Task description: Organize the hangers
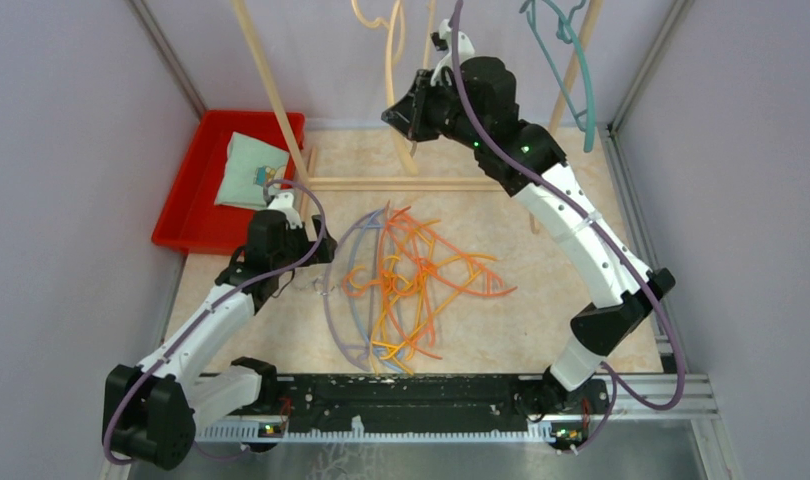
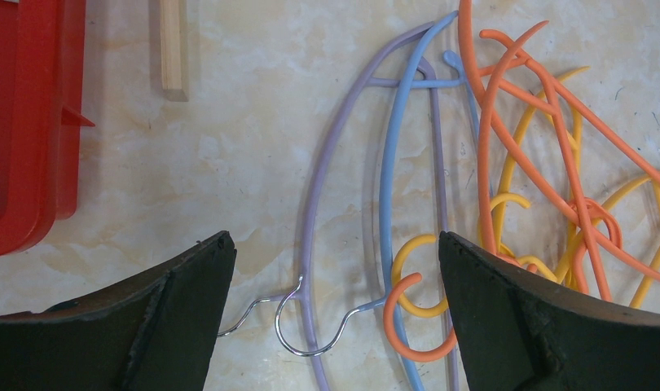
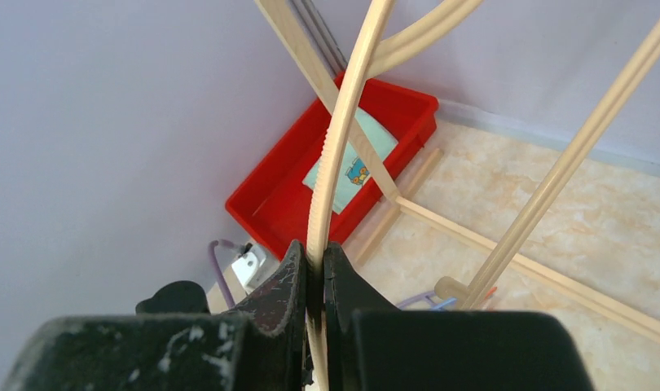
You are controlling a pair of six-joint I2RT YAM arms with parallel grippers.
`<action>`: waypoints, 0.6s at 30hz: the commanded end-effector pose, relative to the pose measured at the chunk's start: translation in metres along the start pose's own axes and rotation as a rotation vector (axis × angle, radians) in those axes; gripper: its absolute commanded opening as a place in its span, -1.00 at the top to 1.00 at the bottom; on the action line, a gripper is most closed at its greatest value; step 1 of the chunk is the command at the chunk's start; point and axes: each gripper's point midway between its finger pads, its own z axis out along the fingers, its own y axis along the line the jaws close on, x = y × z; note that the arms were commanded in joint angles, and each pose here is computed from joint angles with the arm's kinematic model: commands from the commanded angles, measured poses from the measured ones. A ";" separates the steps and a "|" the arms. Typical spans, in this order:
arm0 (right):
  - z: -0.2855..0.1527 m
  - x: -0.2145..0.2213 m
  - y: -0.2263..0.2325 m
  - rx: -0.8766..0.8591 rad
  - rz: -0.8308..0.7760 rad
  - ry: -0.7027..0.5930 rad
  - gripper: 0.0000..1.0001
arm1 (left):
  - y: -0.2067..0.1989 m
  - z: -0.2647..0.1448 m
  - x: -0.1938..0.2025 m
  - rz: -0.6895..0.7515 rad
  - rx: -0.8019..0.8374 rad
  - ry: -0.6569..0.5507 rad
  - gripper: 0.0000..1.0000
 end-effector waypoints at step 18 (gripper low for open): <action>0.023 -0.033 -0.060 0.176 -0.001 -0.109 1.00 | -0.001 -0.005 -0.016 0.015 -0.002 -0.060 -0.99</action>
